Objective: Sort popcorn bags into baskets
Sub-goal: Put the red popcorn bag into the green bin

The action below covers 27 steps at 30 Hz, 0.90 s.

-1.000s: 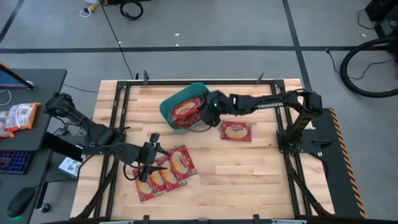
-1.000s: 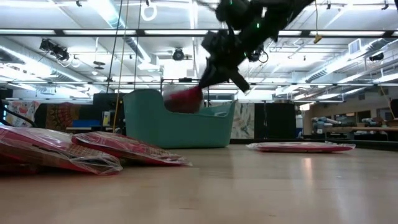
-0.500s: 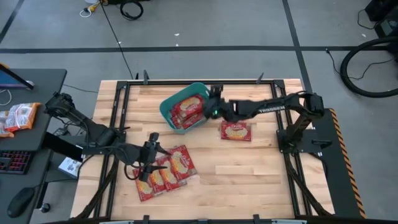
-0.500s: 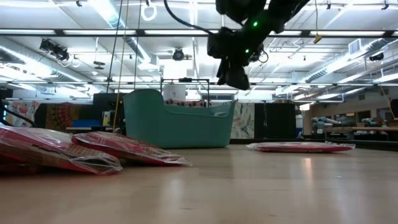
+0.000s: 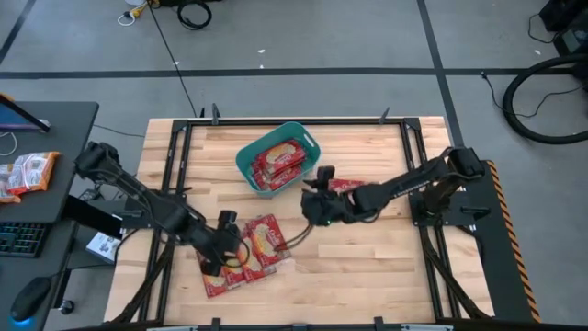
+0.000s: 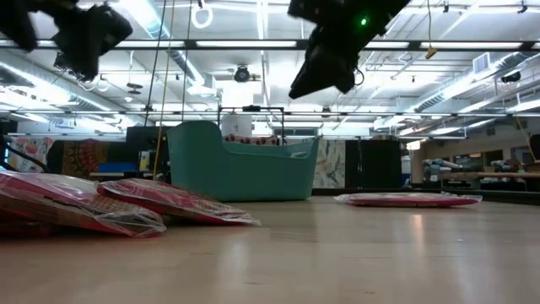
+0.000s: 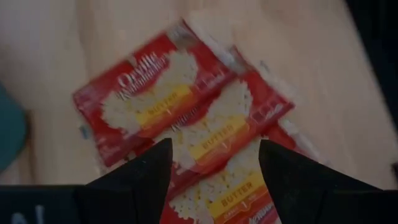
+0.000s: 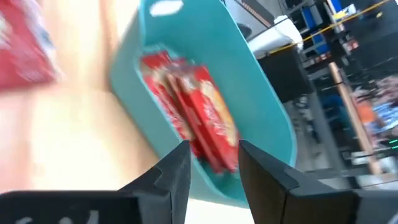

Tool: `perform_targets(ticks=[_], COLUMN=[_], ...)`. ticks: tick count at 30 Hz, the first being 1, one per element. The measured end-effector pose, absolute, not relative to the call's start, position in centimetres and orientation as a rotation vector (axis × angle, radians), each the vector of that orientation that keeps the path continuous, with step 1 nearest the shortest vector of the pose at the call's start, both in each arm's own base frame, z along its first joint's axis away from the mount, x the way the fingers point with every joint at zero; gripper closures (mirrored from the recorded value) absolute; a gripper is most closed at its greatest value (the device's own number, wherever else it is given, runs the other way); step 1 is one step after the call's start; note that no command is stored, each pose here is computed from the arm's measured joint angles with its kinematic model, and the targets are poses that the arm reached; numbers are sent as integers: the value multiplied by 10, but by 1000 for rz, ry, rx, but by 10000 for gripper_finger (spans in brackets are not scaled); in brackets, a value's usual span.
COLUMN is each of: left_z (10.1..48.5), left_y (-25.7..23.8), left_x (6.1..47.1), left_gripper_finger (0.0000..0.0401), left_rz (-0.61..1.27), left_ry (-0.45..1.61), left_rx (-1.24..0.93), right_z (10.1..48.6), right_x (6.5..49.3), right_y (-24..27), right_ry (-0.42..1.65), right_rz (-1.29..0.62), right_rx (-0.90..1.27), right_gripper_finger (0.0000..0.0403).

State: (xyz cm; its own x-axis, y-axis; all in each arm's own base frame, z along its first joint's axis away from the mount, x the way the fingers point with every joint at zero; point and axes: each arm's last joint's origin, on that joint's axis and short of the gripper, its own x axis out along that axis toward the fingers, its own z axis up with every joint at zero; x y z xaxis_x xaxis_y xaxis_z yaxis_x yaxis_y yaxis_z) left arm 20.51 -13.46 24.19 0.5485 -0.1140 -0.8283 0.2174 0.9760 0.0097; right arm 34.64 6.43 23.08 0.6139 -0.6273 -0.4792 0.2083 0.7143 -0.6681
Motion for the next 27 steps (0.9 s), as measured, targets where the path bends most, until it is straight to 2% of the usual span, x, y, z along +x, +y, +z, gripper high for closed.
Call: perform_targets(ticks=[5,15,22,27], left_z=[219,180,165,153], left_y=[-152,-174,-183,-184], left_x=[209,215,213,217], left_gripper_finger=[159,159,159,160], left_rz=[-249,-209,-277,-259], left_ry=[1040,1045,1078,1092], left_rx=[265,663,766,827], right_z=[231,232,233,233], right_x=[340,324,316,315], right_y=[94,135,152,156], right_ry=[688,584,541,525], right_rz=[-499,-512,-509,-506], right_rx=[-473,-374,-332,-298], right_gripper_finger=[266,266,266,266])
